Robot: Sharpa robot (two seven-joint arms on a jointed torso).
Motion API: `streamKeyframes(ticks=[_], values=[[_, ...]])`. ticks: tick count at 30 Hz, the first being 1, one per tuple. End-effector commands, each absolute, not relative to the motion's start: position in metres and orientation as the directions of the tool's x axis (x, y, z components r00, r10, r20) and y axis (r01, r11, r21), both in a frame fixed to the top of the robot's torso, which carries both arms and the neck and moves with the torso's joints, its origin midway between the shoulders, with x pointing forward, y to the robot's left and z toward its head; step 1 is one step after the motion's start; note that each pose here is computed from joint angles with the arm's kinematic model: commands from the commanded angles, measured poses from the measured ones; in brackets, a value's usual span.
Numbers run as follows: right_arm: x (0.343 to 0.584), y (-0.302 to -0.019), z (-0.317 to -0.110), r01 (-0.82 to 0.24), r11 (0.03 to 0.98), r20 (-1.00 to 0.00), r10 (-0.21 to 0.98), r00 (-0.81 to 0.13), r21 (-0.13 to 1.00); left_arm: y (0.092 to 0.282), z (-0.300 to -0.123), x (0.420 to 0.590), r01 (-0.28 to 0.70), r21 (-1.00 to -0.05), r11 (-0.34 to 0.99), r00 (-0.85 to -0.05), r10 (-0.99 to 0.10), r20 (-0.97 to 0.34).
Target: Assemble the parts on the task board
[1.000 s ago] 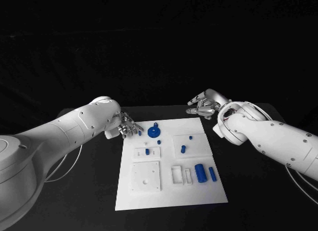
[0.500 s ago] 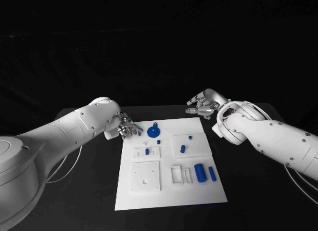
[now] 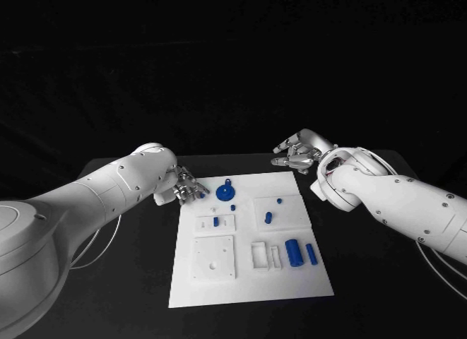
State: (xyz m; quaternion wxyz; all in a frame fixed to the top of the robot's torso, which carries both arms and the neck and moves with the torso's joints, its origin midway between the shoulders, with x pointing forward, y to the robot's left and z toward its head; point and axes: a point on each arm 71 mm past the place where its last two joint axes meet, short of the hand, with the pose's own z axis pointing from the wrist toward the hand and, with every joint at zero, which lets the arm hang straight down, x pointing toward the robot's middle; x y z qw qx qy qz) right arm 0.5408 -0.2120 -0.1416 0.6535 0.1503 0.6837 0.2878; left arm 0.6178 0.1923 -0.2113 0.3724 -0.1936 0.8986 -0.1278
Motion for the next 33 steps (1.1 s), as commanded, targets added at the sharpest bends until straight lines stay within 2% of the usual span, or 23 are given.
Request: streamKeyframes(ticks=[1,33], values=[[0.5408,-0.2112,-0.1408,-0.178,0.792,-0.811,0.577,-0.097,0.585,0.1894,-0.2126,0.6168,-0.245,-0.389,0.888,-0.66,-0.447,-0.604],[0.5415,-0.2147,-0.1417,-0.17,0.796,-0.814,0.573,-0.097,0.581,0.1985,-0.2123,0.6148,-0.295,-0.453,0.841,-0.659,-0.522,-0.541]])
